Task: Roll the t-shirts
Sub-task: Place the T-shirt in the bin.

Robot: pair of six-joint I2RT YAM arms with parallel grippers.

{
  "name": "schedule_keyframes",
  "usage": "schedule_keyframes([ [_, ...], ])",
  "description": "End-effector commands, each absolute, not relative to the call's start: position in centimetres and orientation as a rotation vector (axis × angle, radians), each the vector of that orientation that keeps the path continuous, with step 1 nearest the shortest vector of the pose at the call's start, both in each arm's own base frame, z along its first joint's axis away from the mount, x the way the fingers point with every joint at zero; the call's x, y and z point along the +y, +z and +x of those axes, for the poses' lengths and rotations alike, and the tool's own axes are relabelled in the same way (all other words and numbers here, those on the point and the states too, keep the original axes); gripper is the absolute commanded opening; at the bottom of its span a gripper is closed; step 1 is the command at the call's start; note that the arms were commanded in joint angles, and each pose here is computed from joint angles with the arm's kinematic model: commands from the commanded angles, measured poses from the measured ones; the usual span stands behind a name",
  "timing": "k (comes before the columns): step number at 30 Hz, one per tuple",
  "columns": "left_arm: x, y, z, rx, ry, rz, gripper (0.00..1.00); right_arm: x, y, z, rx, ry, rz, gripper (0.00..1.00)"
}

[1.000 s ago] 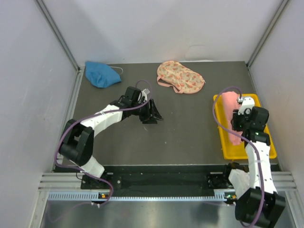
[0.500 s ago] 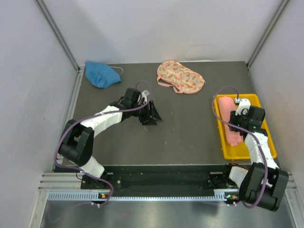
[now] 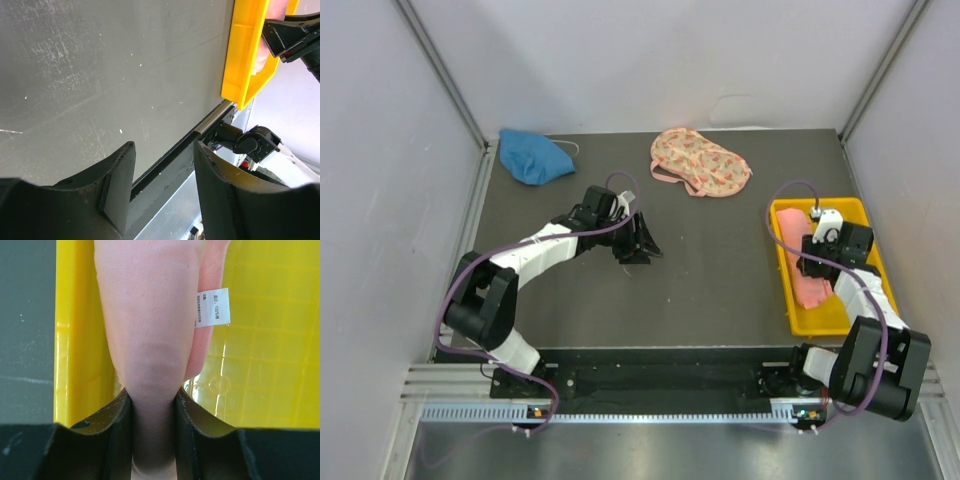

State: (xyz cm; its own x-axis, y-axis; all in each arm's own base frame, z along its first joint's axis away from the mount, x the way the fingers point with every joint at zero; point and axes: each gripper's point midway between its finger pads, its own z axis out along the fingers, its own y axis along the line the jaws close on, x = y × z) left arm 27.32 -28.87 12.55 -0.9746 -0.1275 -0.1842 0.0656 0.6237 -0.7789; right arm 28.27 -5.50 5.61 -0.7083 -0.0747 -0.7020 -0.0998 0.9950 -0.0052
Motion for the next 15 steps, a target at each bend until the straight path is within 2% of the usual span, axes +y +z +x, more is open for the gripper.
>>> schedule_keyframes([
  [1,-29.1,14.48,27.56,2.545,-1.307,0.012,0.55,-6.44,8.2,30.81,2.276,0.01,-0.144,0.0],
  [4,-29.1,14.45,27.58,2.548,-1.299,0.015,0.55,-6.52,7.96,30.98,2.29,0.015,-0.144,0.0],
  [9,-29.03,14.47,27.78,2.548,-1.294,0.009,0.55,-6.52,8.23,31.3,2.301,0.031,-0.129,0.19],
  [11,-29.08,14.34,27.82,2.549,-1.292,0.007,0.54,-6.55,8.25,31.32,2.303,0.03,-0.128,0.32],
  [15,-29.14,14.38,27.89,2.548,-1.295,0.007,0.55,-6.54,8.23,31.21,2.318,0.036,-0.123,0.39],
])
